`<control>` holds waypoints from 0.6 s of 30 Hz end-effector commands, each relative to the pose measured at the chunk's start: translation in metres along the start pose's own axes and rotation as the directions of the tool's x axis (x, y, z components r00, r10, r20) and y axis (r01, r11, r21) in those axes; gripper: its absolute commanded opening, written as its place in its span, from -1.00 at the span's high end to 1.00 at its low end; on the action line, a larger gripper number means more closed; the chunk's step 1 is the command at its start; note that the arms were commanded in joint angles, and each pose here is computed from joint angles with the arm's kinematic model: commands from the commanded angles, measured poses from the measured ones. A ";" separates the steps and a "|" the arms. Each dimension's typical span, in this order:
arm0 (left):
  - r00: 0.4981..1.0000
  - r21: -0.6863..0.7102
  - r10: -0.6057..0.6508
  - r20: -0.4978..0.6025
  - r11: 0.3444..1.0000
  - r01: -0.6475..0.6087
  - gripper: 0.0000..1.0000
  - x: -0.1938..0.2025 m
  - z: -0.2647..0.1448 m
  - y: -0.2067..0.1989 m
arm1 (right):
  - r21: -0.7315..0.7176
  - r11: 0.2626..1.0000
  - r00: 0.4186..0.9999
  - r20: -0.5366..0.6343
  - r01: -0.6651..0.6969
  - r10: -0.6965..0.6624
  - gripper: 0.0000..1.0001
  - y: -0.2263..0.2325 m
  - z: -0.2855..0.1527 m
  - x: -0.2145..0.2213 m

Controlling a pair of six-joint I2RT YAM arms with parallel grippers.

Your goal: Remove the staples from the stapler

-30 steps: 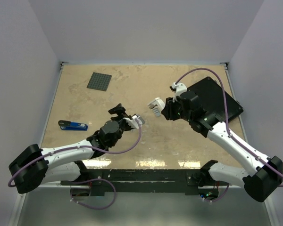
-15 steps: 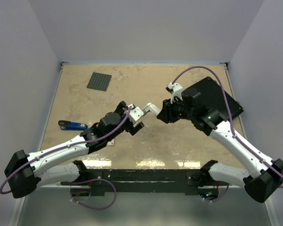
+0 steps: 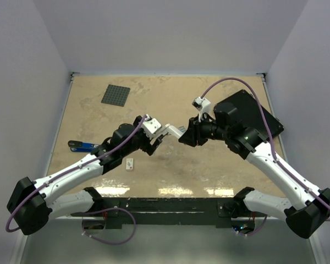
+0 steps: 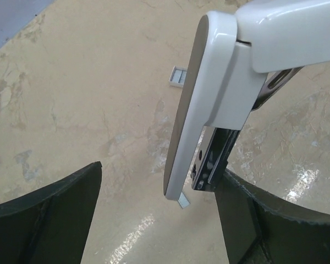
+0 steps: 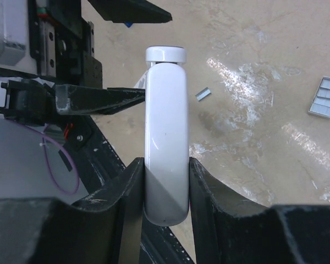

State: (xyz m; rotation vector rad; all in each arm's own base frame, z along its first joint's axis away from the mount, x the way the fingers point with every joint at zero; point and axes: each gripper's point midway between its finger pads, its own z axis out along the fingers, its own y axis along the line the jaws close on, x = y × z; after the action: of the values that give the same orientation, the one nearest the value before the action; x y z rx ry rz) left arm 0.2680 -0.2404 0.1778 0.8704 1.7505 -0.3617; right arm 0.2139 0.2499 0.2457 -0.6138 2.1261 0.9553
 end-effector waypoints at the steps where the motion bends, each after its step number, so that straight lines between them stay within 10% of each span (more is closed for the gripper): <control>1: 0.999 0.056 -0.004 0.053 0.998 0.001 -0.71 -0.021 0.003 -0.007 | -0.123 0.992 0.994 0.111 0.028 -0.014 1.00 0.033 -0.016 -0.031; 8: 1.000 0.043 0.011 0.029 0.999 -0.013 -0.45 -0.009 0.003 -0.005 | -0.168 0.986 0.996 0.089 -0.009 0.024 1.00 0.037 -0.006 -0.030; 18: 0.999 0.008 0.002 0.047 1.000 -0.002 0.78 -0.015 -0.002 0.002 | -0.104 0.994 0.994 0.097 -0.045 0.055 0.87 0.020 0.004 -0.036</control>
State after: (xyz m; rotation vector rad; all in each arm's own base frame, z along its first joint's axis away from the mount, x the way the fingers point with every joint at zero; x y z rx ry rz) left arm 0.2637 -0.2431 0.1671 0.9377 1.7616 -0.3652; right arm 0.2147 0.2682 0.2631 -0.5738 2.0791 1.0986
